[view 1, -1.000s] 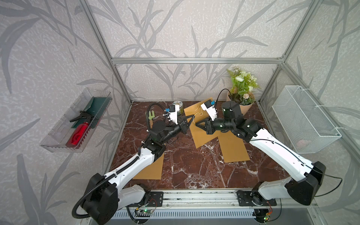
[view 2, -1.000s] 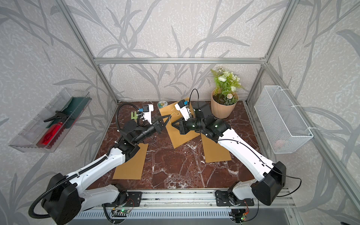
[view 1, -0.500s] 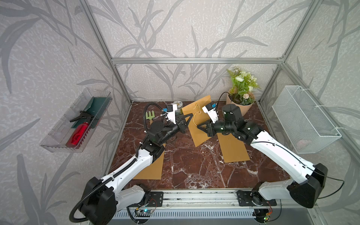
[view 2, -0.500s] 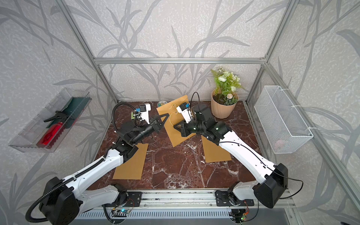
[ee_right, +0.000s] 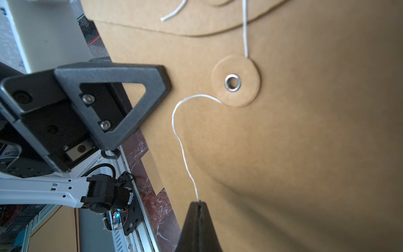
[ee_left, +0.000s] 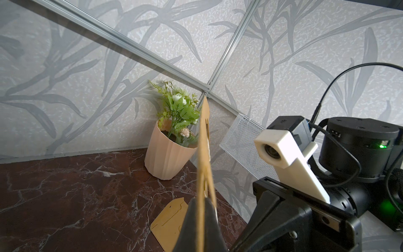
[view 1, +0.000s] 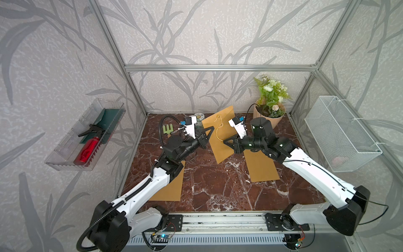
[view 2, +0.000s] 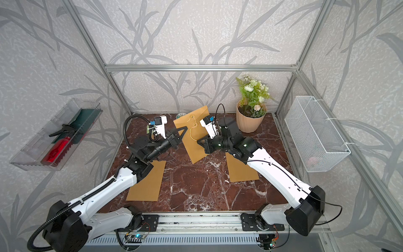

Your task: Open the file bag

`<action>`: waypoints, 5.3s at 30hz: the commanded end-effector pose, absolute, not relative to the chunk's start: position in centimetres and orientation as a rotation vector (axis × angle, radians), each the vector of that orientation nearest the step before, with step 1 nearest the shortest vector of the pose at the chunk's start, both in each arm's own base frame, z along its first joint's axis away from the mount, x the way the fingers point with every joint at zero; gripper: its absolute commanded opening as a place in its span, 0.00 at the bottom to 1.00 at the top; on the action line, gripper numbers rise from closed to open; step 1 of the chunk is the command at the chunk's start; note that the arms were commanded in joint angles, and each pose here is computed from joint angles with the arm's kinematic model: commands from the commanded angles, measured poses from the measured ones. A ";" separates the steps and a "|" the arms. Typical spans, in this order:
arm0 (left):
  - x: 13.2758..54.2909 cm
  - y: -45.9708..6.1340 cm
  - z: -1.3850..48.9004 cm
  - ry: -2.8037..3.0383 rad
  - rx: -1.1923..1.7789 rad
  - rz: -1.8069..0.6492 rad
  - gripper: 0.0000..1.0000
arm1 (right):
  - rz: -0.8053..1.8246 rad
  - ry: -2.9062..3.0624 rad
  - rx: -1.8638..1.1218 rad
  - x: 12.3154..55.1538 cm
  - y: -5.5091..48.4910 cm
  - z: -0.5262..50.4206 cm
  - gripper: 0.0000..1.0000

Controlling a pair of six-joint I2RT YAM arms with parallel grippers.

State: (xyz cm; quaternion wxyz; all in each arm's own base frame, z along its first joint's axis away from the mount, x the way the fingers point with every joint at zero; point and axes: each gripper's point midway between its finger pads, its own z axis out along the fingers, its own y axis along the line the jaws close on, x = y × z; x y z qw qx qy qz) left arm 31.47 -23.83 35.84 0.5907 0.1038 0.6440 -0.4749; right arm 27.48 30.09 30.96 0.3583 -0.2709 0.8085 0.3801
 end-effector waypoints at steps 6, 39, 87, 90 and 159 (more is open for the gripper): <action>30.8 -22.9 38.8 1.412 0.250 -1.083 0.00 | 0.924 2.108 -0.668 28.0 28.4 30.0 0.00; 30.1 -22.7 38.4 1.427 0.277 -1.083 0.00 | 0.820 2.118 -0.526 30.9 22.9 31.3 0.00; 28.6 -24.7 30.4 1.659 0.460 -1.103 0.00 | 0.750 2.006 -0.500 32.2 20.7 38.3 0.00; 28.6 -24.9 30.2 1.662 0.462 -1.114 0.00 | 0.770 1.996 -0.505 32.1 21.0 38.8 0.00; 33.9 -24.9 37.1 1.425 0.218 -1.174 0.00 | 1.057 1.928 -0.894 24.9 36.3 37.9 0.00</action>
